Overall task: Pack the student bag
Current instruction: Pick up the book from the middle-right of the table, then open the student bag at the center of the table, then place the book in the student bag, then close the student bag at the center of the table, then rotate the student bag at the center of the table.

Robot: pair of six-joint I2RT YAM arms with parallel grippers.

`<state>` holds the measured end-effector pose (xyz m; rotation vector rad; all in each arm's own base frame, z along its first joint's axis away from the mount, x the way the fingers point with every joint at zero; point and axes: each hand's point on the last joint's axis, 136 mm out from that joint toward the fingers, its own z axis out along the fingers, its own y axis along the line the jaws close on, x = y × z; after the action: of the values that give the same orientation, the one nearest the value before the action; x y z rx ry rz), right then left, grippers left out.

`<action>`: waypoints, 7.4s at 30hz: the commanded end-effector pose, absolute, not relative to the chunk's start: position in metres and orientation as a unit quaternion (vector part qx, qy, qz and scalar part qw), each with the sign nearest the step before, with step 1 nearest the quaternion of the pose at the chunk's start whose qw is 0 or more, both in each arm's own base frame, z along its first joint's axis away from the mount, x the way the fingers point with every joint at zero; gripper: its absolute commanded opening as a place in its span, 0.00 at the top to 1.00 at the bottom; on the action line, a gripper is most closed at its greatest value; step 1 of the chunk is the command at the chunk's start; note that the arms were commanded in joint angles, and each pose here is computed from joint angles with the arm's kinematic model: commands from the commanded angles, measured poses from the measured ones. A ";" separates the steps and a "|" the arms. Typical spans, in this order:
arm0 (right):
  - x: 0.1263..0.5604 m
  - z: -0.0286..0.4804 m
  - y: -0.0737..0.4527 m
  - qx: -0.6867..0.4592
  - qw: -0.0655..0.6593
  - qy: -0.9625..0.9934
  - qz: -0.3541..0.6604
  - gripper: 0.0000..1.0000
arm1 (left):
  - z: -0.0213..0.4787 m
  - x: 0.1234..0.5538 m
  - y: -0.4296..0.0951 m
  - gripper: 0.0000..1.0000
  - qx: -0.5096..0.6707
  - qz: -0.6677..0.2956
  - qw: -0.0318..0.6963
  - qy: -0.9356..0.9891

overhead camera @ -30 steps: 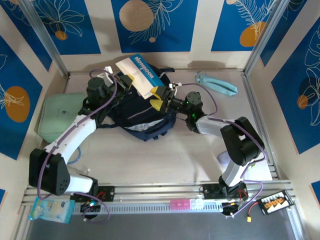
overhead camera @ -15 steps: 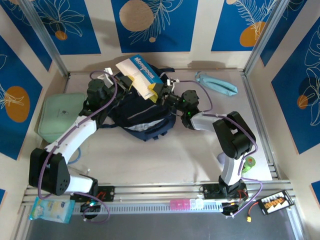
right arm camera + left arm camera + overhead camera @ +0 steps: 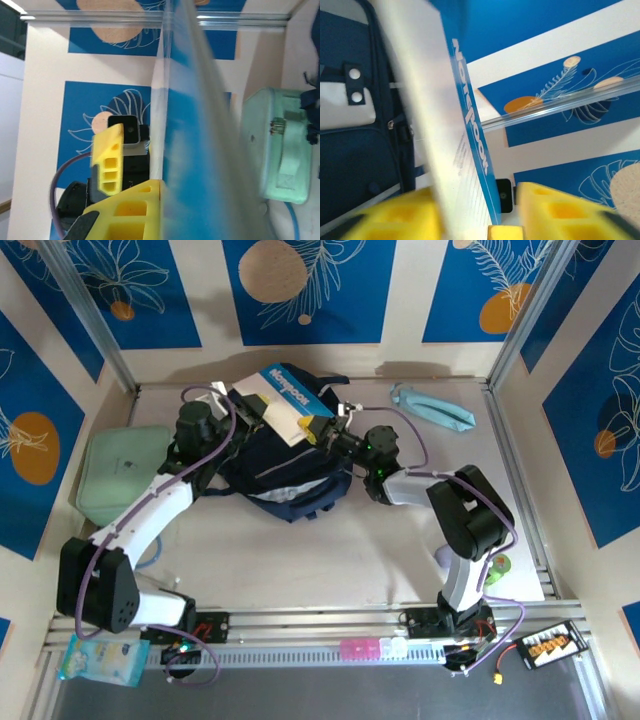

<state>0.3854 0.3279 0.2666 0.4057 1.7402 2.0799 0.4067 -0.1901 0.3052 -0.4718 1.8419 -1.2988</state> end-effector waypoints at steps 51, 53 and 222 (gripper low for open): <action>0.316 0.242 0.121 0.195 0.409 0.803 0.388 1.00 | 0.100 0.418 -0.254 0.28 0.466 0.115 0.167 0.861; 0.316 0.242 0.120 0.196 0.409 0.803 0.387 1.00 | 0.115 0.422 -0.256 0.40 0.455 0.111 0.191 0.863; 0.308 0.145 0.230 0.123 0.265 0.919 0.265 0.21 | 0.060 0.430 -0.069 0.86 -0.257 -0.218 0.269 0.902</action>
<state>0.3147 0.2257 0.1535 0.3189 2.4182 0.7279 0.4127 -0.0635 0.0465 -0.7165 2.4870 -0.5037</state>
